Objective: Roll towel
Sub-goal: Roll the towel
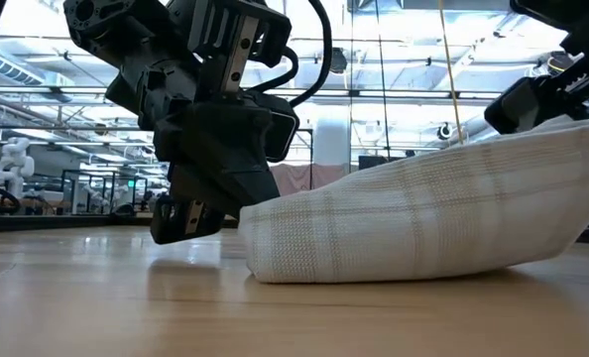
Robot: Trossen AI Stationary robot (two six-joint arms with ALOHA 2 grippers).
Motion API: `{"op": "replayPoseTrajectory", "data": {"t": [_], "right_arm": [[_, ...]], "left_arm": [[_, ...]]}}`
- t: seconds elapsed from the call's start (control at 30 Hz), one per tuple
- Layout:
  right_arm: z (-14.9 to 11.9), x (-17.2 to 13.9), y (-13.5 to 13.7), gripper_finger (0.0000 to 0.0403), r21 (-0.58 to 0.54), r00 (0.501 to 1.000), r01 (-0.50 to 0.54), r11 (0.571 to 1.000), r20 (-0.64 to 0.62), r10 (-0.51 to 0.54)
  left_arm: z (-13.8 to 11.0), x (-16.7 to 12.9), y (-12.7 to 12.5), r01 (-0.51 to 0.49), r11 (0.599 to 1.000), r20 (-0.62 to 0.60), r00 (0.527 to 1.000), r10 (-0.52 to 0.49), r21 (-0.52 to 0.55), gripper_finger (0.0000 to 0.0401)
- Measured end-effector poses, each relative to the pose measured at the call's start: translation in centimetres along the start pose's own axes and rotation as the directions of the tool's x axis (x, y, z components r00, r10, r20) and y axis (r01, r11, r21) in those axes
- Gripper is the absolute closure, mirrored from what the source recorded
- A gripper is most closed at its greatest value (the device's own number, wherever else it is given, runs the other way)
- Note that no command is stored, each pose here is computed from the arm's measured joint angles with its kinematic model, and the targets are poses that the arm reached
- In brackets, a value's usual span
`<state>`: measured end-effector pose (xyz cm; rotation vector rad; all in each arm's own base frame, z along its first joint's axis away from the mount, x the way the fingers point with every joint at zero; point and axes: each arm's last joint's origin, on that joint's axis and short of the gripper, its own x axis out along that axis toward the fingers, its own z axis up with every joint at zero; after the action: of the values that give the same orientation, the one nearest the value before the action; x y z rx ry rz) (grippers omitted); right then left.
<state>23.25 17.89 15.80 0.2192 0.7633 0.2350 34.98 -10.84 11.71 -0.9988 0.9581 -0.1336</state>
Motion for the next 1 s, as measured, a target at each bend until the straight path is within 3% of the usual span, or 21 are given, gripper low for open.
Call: {"op": "replayPoseTrajectory", "data": {"t": [0.27,0.43,0.93,1.0], "right_arm": [[-0.6,1.1,-0.1,0.0134,-0.042,0.998,0.066,0.997,0.024,-0.065],[-0.5,1.5,0.0,0.0177,-0.037,0.997,0.053,0.998,0.055,-0.051],[-0.4,1.6,0.1,0.0384,-0.030,0.997,0.048,0.998,0.062,-0.047],[-0.4,1.6,0.0,0.0394,-0.029,0.997,0.048,0.998,0.061,-0.046]], "left_arm": [[0.0,0.0,0.1,-0.009,1.000,-0.005,1.000,0.009,-0.004,0.0397],[0.0,0.0,0.1,-0.010,1.000,-0.004,1.000,0.010,-0.010,0.0397],[0.0,0.0,0.1,-0.012,1.000,0.001,1.000,0.012,-0.010,0.0397],[0.0,0.0,0.1,-0.010,1.000,0.002,1.000,0.010,-0.009,0.0395]]}}
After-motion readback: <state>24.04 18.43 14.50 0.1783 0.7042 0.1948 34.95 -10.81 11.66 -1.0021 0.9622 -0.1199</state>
